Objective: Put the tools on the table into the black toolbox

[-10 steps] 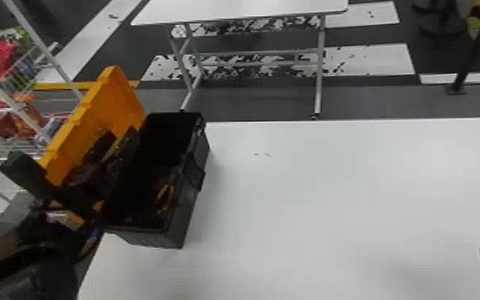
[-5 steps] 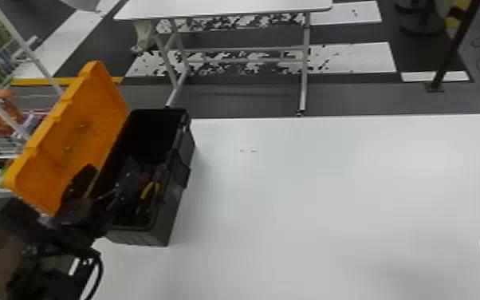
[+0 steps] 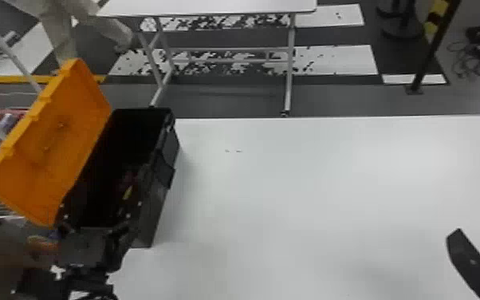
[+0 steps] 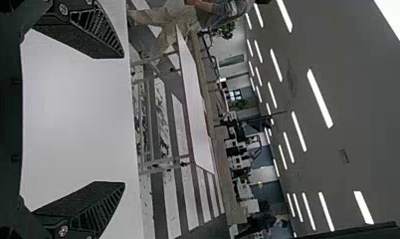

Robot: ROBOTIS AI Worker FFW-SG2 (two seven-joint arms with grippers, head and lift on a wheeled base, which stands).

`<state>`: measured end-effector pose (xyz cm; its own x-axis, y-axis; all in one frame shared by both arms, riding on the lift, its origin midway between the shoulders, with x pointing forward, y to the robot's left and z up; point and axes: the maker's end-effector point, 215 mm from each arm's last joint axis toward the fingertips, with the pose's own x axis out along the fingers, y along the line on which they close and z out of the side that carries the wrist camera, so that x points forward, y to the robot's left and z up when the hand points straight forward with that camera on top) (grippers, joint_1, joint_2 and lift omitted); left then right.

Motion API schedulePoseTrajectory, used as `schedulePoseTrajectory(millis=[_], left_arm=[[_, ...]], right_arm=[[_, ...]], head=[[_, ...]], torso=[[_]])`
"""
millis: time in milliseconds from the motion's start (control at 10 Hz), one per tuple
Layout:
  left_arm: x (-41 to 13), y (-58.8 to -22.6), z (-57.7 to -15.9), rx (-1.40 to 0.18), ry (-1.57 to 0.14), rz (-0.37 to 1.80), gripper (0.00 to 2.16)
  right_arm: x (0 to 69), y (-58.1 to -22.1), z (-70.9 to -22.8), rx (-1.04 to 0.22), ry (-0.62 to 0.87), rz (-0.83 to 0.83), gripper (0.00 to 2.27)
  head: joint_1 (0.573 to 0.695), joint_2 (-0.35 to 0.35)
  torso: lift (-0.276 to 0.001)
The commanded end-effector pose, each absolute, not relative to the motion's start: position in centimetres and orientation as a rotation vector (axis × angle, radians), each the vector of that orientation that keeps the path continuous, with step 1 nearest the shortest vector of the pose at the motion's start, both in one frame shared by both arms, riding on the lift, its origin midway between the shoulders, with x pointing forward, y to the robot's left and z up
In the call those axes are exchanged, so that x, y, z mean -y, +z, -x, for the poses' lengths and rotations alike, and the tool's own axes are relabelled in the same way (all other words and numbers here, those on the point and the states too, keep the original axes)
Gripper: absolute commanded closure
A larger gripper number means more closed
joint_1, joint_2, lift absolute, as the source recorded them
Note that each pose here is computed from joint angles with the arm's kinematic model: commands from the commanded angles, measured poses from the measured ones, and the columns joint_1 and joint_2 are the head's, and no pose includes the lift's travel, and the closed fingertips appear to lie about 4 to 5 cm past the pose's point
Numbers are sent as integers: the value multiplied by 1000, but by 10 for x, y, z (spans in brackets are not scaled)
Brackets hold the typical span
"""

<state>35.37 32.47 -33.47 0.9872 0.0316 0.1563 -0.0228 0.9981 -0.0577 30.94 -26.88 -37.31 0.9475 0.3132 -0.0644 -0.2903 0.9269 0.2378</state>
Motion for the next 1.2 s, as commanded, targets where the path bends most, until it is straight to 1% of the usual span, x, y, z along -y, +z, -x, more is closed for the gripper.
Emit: schedulePoseTrajectory(millis=[0, 100, 200, 400, 500, 800, 1100], left_arm=[[-301, -335, -334, 198, 13, 34, 36], [-296, -333, -325, 227, 16, 34, 36], [-282, -338, -320, 216, -2, 24, 36], [-260, -361, -315, 167, -28, 23, 39], [-260, -370, -311, 147, -31, 21, 46], [-261, -379, -308, 129, -34, 14, 63], [-259, -392, -319, 96, -42, 17, 63]], right_arm=[[256, -386, -309, -124, 311, -212, 103], [245, -396, -310, -137, 312, -198, 103], [242, -404, -309, -142, 301, -202, 107], [236, -409, -306, -126, 295, -182, 107], [232, -409, -305, -109, 295, -178, 107], [238, -409, -300, -83, 278, -162, 107], [245, -409, -299, -79, 247, -154, 107]], head=[[695, 102], [695, 87], [695, 86], [695, 69], [695, 53], [695, 51], [695, 38]], torso=[[-75], [-75], [-75], [-75], [-75], [-75], [-75]])
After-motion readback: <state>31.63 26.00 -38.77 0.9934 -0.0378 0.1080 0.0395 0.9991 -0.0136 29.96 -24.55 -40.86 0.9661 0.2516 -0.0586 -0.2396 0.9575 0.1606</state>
